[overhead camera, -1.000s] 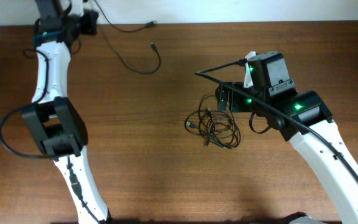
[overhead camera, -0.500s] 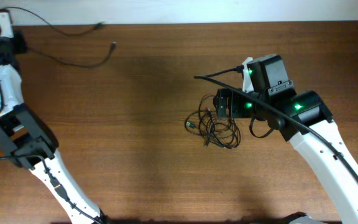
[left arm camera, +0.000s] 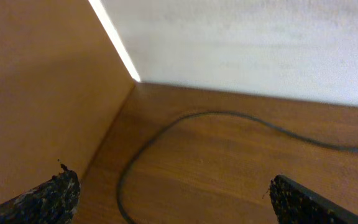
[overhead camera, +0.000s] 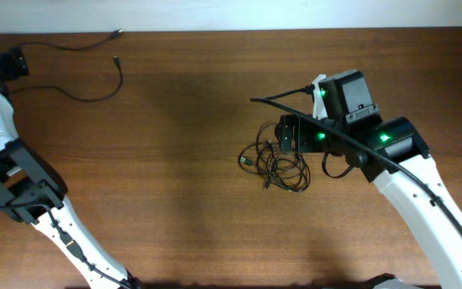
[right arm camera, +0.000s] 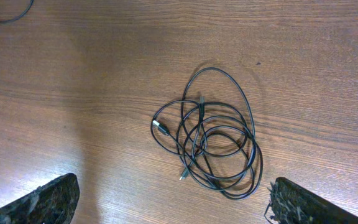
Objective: Untangle cables
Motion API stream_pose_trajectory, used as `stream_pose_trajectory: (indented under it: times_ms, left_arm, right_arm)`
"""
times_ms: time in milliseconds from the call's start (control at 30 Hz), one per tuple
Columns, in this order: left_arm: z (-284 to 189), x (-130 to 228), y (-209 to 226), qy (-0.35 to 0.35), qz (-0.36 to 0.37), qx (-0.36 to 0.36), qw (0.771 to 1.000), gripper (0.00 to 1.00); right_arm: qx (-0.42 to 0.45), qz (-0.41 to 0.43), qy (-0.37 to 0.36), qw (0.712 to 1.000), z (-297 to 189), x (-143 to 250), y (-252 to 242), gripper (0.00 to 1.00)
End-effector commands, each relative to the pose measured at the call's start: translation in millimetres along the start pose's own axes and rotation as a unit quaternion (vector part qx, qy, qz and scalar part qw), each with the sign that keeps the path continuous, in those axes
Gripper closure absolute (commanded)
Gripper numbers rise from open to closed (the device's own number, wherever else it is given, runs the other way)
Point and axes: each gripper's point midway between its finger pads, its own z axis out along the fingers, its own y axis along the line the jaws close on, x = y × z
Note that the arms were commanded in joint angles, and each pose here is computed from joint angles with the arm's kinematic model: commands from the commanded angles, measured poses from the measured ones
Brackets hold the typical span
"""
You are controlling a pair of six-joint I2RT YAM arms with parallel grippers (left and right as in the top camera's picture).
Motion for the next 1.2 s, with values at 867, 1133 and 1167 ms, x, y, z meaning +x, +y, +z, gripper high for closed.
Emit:
stream_pose_trajectory:
  times_ms: [867, 1133, 1167]
  left_arm:
    - [-35, 112, -183, 0.323, -0.217, 0.076, 0.918, 0.01]
    - [-48, 114, -215, 0.358, -0.288, 0.109, 0.881, 0.15]
    - [-50, 116, -216, 0.366, -0.312, 0.098, 0.871, 0.22]
  right_arm:
    - [-0.017, 0.004, -0.009, 1.0, 0, -6, 6, 0.01]
    - [-0.014, 0.005, -0.002, 1.0, 0, -3, 4, 0.01]
    - [-0.014, 0.005, -0.002, 1.0, 0, -3, 4, 0.02]
